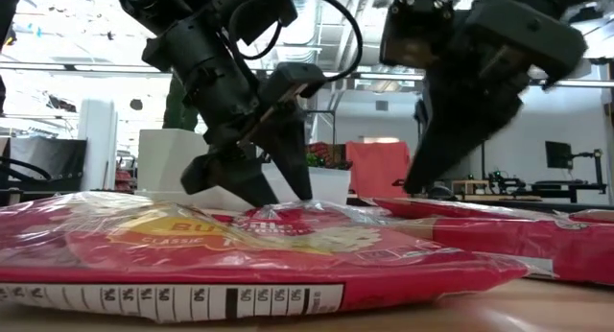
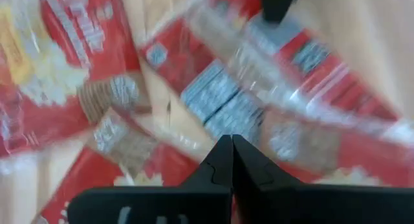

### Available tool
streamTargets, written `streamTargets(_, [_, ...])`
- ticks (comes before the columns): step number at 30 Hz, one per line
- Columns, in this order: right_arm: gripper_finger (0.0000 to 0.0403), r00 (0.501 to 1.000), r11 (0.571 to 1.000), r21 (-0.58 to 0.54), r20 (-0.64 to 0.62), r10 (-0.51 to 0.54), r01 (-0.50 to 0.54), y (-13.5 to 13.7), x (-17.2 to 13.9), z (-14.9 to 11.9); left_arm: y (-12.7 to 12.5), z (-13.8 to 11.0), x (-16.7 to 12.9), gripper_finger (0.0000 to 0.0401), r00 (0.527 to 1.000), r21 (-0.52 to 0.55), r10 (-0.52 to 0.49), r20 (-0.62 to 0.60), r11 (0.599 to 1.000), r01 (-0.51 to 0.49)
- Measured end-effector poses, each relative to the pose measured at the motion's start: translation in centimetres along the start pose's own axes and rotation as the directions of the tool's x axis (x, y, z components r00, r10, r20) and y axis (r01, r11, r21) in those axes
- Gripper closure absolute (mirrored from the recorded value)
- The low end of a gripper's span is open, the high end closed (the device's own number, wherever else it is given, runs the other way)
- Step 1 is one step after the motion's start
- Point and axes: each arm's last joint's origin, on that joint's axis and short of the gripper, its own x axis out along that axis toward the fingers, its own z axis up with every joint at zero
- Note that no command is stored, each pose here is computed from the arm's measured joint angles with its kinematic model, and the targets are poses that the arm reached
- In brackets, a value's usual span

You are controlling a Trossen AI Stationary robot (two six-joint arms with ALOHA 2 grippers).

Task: Sort popcorn bags into baskets
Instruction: Put the red popcorn bag into the transparent bin

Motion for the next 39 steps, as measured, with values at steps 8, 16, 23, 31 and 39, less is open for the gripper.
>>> streamTargets(8, [0.0387,1.0,1.0,0.022,0.001,0.0,0.0,0.4,1.1,-0.4,-0.5,0.0,0.0,0.0223,0.995,0.055,-0.088,-0.047,0.994,0.09])
streamTargets(16, [0.0391,1.0,0.999,0.029,-0.007,-0.015,0.015,0.3,2.9,-0.9,0.0,-0.3,0.1,0.0223,0.996,0.053,-0.075,-0.056,0.996,0.078])
streamTargets(23, [0.0383,1.0,1.0,0.028,0.007,-0.011,0.011,0.6,4.2,-0.9,1.6,-1.3,0.3,0.0223,0.99,-0.027,-0.135,-0.031,0.991,0.134])
streamTargets(31, [0.0391,0.997,0.999,0.029,0.071,0.02,-0.022,-0.8,4.9,0.6,2.0,-1.6,0.2,0.0223,0.98,-0.032,-0.2,-0.018,0.979,0.199])
streamTargets(39, [0.0383,0.996,1.0,0.008,0.091,0.003,-0.004,-1.7,4.4,1.3,2.0,-1.7,0.3,0.0266,0.975,-0.057,-0.218,-0.042,0.975,0.215])
